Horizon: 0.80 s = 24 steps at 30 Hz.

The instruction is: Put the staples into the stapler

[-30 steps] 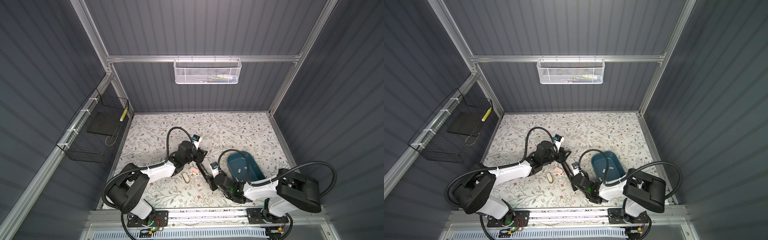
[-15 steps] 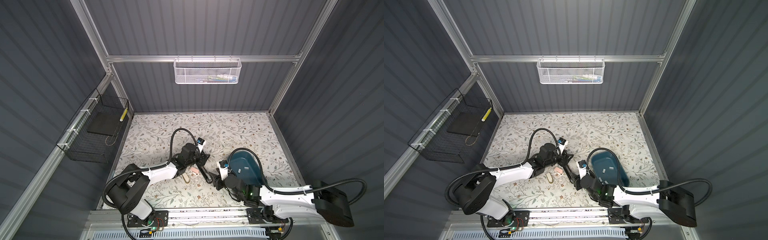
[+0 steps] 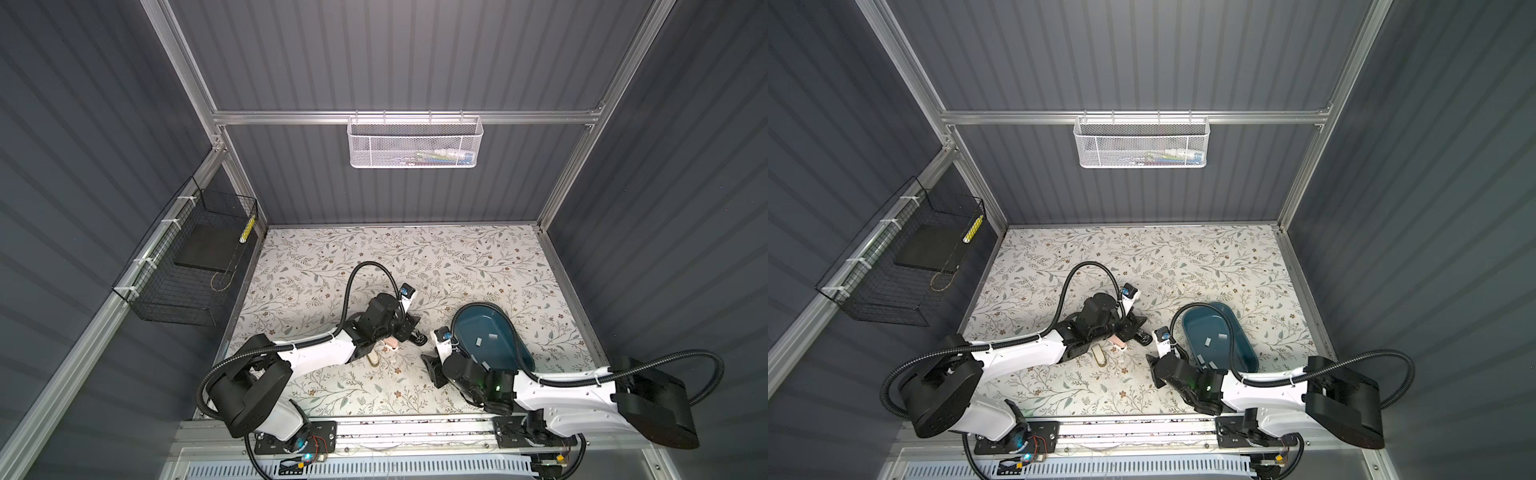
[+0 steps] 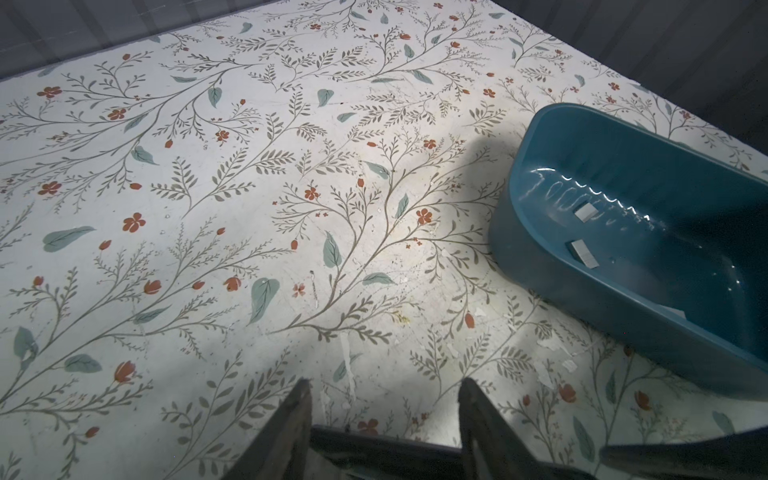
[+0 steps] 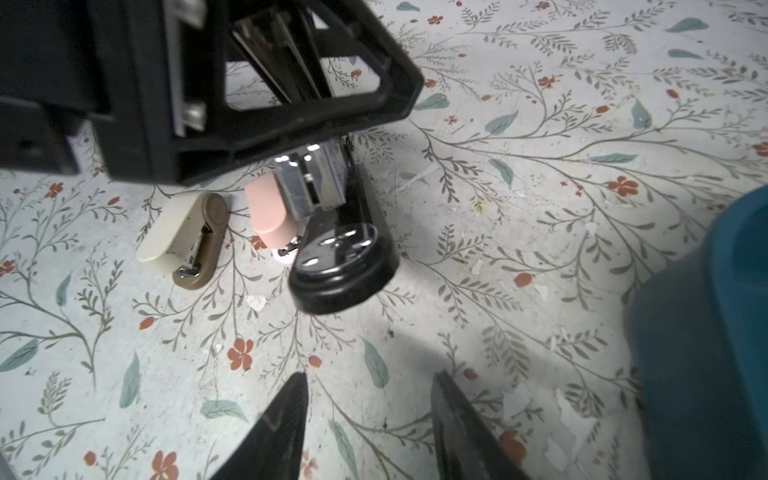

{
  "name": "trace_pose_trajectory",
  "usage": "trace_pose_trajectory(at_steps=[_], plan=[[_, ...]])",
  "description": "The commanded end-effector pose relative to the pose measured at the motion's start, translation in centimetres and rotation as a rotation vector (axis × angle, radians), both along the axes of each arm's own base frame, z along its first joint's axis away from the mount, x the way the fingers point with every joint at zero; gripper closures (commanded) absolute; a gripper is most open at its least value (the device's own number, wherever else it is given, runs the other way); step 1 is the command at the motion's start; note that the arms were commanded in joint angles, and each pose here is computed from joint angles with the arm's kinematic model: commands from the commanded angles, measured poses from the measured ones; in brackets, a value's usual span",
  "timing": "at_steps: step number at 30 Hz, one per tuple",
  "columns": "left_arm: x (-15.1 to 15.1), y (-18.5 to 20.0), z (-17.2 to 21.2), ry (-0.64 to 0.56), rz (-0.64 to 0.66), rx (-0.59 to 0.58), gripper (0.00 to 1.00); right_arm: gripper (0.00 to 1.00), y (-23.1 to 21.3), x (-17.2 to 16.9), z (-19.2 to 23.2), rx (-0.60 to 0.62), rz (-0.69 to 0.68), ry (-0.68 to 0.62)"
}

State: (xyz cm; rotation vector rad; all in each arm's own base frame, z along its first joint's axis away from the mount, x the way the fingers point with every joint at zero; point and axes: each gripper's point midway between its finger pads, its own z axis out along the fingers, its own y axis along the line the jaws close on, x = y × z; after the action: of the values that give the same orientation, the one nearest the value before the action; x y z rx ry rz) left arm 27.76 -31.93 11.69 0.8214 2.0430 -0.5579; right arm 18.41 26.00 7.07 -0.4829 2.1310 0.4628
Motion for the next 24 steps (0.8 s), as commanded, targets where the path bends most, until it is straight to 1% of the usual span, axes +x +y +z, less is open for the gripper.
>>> trace_pose_trajectory(at_steps=[1, 7, 11, 16, 20, 24], plan=[[-0.2, 0.0, 0.1, -0.021, -0.012, 0.013, 0.44, 0.5, -0.3, 0.4, 0.1, -0.003, -0.025, -0.028], [-0.8, -0.5, -0.2, -0.021, -0.026, 0.025, 0.44, 0.52, -0.6, 0.3, 0.2, 0.041, -0.035, -0.031], [-1.2, -0.4, -0.4, -0.023, 0.007, 0.027, 0.44, 0.53, -0.9, -0.2, 0.7, 0.089, -0.029, -0.015], [-1.6, -0.2, -1.5, 0.006, 0.039, 0.007, 0.44, 0.5, -0.8, -0.9, 2.2, 0.175, 0.001, -0.003], [-2.1, -0.8, -1.6, -0.01, 0.024, 0.014, 0.45, 0.5, -0.1, -1.4, 3.7, 0.255, 0.025, 0.015], [-2.2, -0.9, -1.9, -0.012, 0.018, 0.026, 0.45, 0.48, 0.1, -1.2, 4.1, 0.289, -0.007, 0.038]])
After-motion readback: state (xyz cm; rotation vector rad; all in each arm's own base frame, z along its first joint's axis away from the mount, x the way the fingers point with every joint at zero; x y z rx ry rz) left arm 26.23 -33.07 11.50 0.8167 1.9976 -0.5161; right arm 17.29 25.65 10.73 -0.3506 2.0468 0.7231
